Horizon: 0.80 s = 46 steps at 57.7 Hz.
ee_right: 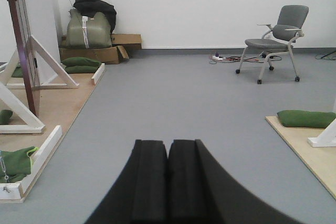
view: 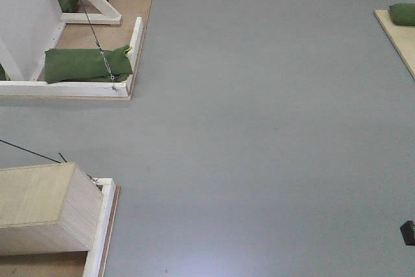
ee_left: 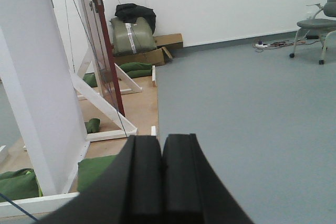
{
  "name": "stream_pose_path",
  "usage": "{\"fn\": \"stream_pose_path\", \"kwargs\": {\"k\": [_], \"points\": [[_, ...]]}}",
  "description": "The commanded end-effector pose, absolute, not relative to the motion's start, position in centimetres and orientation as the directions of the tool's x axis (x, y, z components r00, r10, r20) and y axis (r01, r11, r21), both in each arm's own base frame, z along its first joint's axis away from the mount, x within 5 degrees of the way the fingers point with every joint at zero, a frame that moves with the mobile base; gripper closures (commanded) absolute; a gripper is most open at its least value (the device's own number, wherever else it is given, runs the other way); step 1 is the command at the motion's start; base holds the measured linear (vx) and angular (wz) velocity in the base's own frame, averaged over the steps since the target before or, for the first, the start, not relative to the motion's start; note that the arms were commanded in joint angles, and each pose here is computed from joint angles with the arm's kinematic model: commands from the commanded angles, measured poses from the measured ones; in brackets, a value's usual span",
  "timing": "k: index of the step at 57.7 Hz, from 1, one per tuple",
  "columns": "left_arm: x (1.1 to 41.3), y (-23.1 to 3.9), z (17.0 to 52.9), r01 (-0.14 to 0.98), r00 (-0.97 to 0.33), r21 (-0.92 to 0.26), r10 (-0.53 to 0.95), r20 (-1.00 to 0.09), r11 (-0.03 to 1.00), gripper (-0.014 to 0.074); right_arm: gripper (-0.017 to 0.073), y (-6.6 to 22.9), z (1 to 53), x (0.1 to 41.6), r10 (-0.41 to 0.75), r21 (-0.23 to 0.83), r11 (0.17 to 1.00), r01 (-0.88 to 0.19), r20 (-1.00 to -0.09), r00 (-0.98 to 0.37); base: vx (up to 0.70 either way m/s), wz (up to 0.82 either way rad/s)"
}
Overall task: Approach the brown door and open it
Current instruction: 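Drive the base forward along the wooden platform edge toward the door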
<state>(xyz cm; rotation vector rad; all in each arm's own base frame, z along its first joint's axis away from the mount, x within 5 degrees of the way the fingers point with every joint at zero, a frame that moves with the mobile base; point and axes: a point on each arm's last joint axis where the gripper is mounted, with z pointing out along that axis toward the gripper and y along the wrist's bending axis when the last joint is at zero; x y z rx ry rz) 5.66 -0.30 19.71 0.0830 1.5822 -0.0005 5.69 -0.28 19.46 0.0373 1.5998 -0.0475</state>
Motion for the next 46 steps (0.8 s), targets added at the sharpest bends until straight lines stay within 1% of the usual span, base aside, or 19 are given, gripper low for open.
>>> {"fn": "stream_pose_path", "kwargs": {"k": [1,46], "points": [[5.44,-0.32,21.03,0.053,0.095,0.046,0.041,-0.995,0.998,0.0597,0.0559,-0.36,20.00,5.61,-0.023,-0.019,0.998,0.065,-0.998,0.052,0.00,0.00],[5.44,-0.32,21.03,0.053,0.095,0.046,0.041,-0.995,0.998,0.0597,0.0559,-0.36,20.00,5.61,-0.023,-0.019,0.998,0.065,-0.998,0.052,0.00,0.00]]}}
